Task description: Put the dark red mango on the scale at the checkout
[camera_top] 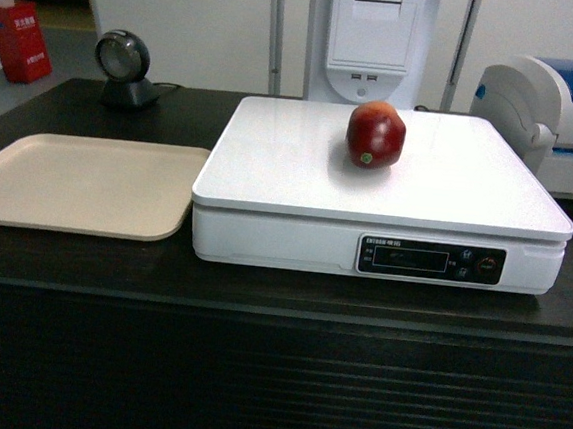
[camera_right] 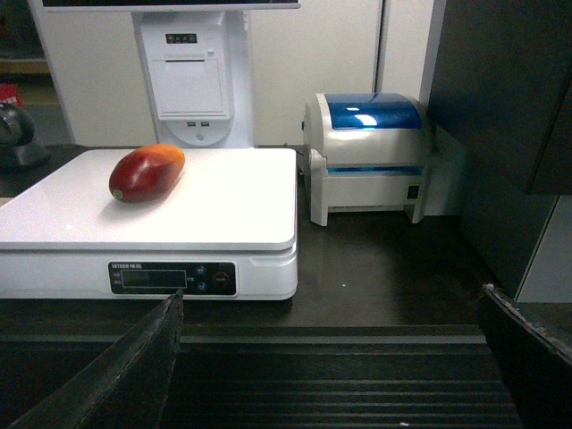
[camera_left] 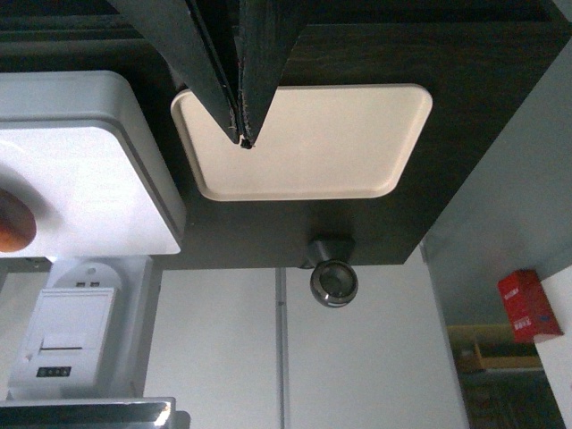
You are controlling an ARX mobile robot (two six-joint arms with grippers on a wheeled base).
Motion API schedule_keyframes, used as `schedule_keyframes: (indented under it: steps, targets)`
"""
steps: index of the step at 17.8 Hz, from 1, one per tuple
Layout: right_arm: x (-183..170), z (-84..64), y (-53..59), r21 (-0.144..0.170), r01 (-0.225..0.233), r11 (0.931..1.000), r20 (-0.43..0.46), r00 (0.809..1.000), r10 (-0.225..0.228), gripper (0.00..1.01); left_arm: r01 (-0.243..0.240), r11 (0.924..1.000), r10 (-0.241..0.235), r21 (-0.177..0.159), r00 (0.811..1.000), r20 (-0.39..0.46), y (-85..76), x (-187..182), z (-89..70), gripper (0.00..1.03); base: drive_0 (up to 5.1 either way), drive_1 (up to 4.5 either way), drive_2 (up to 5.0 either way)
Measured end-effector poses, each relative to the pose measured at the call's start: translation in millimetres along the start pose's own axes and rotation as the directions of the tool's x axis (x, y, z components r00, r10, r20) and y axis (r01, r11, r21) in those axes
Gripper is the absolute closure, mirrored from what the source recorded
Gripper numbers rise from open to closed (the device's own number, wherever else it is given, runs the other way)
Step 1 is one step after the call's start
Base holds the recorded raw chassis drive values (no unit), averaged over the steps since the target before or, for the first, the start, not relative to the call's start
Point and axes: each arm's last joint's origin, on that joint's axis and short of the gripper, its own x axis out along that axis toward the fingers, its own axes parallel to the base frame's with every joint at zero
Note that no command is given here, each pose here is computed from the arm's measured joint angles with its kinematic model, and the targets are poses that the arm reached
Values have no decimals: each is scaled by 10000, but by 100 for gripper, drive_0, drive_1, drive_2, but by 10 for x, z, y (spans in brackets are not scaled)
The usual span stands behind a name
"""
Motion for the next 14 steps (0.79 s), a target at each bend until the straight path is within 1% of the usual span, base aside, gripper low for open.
schedule_keyframes:
  steps: [5, 6, 7, 9, 11, 14]
  targets:
    - [0, 0, 0, 0, 0, 10000, -4, 10000, 0, 3, -122, 9999, 122, -5, 9999, -61, -80, -133, -161, 101, 0, 0, 0]
    - [0, 0, 0, 0, 4, 10000, -4, 10000, -4, 3, -92, 10000, 92, -5, 9999, -46, -157, -159, -190, 101, 0, 0, 0]
    - [0, 0, 0, -4, -4, 10000, 0, 10000, 4, 3, 210, 9998, -210, 6, 9998, -27, -198, -188, -215, 101, 0, 0, 0]
    - [0, 0, 0, -4, 0, 10000, 0, 10000, 0, 3, -134, 9999, 134, -1, 9999, -27, -174, -238, -265, 101, 0, 0, 0]
    - [0, 0, 0, 0, 0, 10000, 0, 10000, 0, 3, -61, 10000, 61, 3, 10000, -72, -180, -282, -313, 101, 0, 0, 0]
    - [0, 0, 0, 0, 0, 10000, 0, 10000, 0, 3, -65, 10000, 65, -1, 10000, -4, -181, -337, -340, 101, 0, 0, 0]
